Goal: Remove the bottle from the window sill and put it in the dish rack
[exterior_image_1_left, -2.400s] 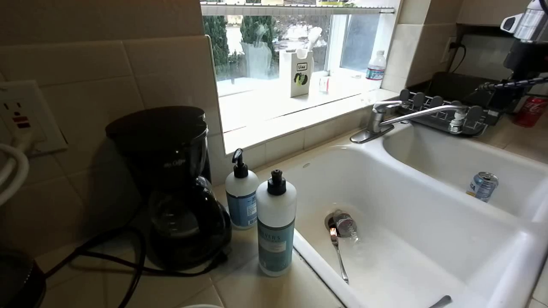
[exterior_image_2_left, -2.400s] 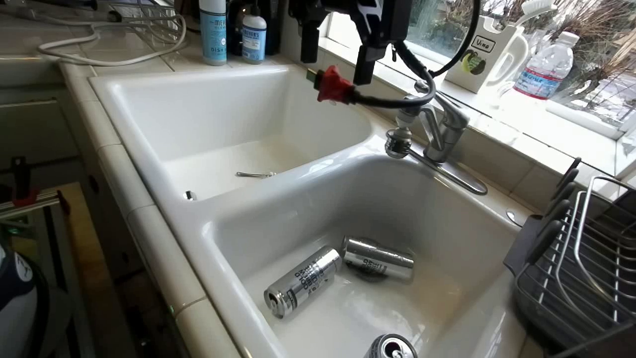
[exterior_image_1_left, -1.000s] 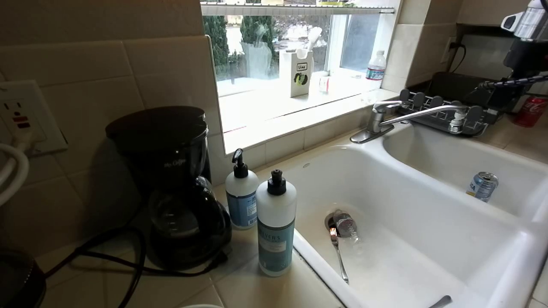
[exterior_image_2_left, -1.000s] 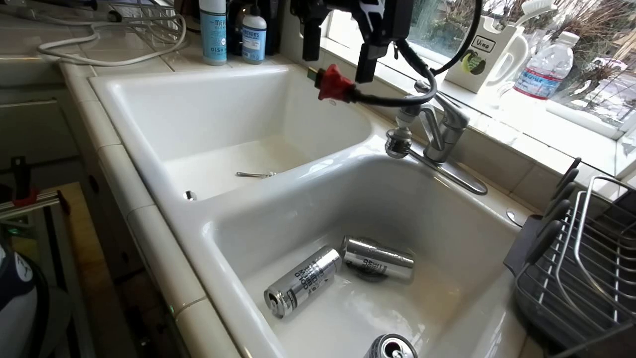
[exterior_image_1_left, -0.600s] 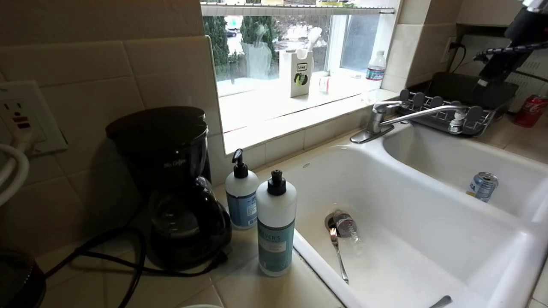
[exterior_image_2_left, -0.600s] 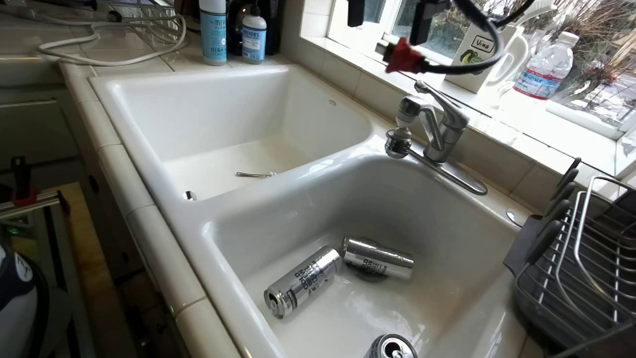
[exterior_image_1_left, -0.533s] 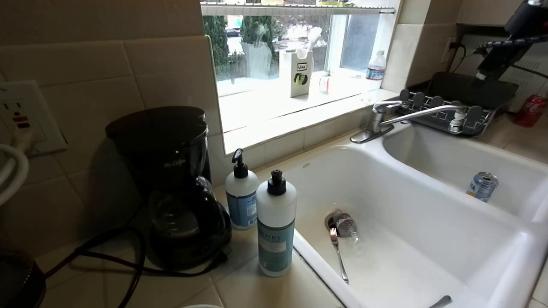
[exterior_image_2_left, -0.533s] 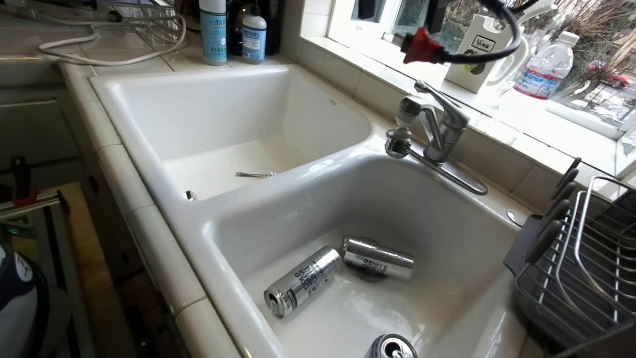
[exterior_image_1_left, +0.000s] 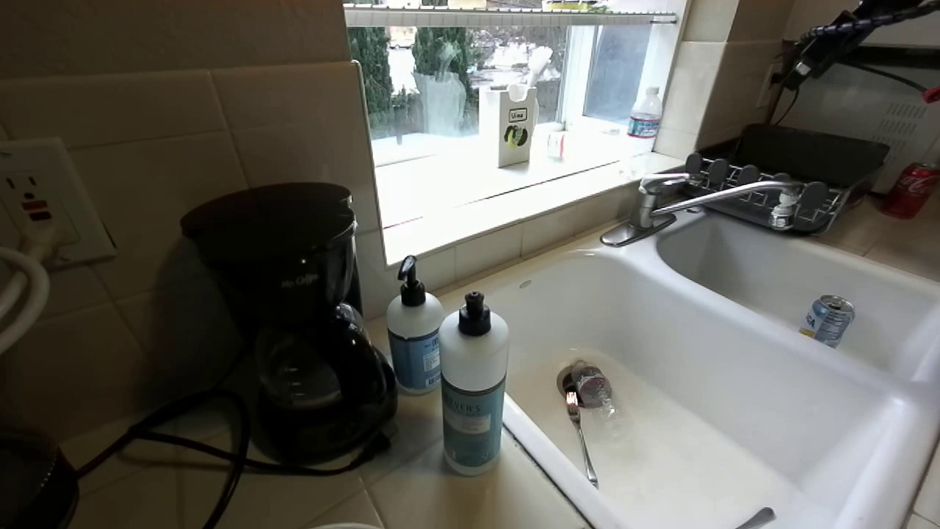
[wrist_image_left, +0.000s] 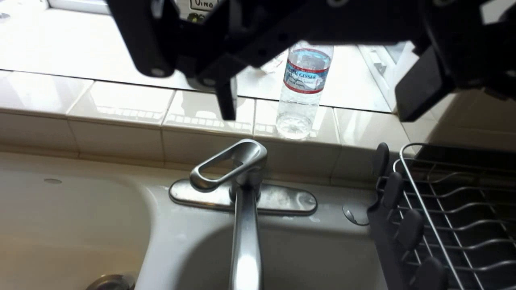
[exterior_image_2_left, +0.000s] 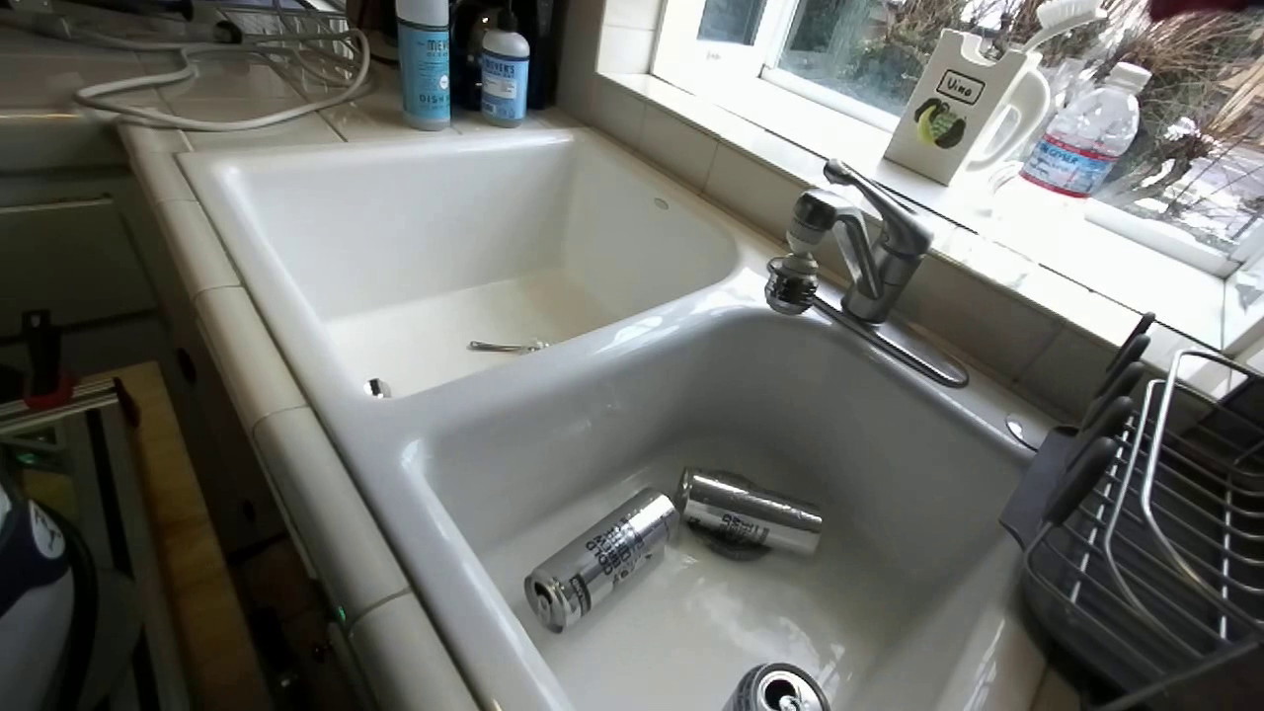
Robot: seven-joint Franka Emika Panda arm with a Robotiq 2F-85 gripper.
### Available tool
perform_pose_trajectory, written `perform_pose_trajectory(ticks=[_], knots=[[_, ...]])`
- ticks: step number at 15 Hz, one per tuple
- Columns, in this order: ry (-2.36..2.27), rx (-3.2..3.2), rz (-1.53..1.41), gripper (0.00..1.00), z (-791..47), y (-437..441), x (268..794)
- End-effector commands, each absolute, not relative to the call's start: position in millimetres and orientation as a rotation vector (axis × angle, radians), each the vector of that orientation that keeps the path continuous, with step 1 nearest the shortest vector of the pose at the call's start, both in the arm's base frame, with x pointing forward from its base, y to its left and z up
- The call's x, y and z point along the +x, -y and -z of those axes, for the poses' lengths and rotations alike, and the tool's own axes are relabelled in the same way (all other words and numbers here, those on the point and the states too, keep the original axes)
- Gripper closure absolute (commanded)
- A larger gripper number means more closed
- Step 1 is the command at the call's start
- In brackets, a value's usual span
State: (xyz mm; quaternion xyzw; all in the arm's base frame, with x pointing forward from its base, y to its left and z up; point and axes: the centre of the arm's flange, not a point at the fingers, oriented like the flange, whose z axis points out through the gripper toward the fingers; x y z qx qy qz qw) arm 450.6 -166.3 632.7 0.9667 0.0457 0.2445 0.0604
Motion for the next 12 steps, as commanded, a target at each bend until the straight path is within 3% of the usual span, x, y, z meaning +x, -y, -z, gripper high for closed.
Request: perform_pose_trajectory(ticks=[1, 12], knots=[[-0.249, 3.016, -0.784, 0.00, -641.3, 213.6, 495.1], [-0.218, 3.002, -0.806, 0.00, -633.7, 211.4, 484.8]])
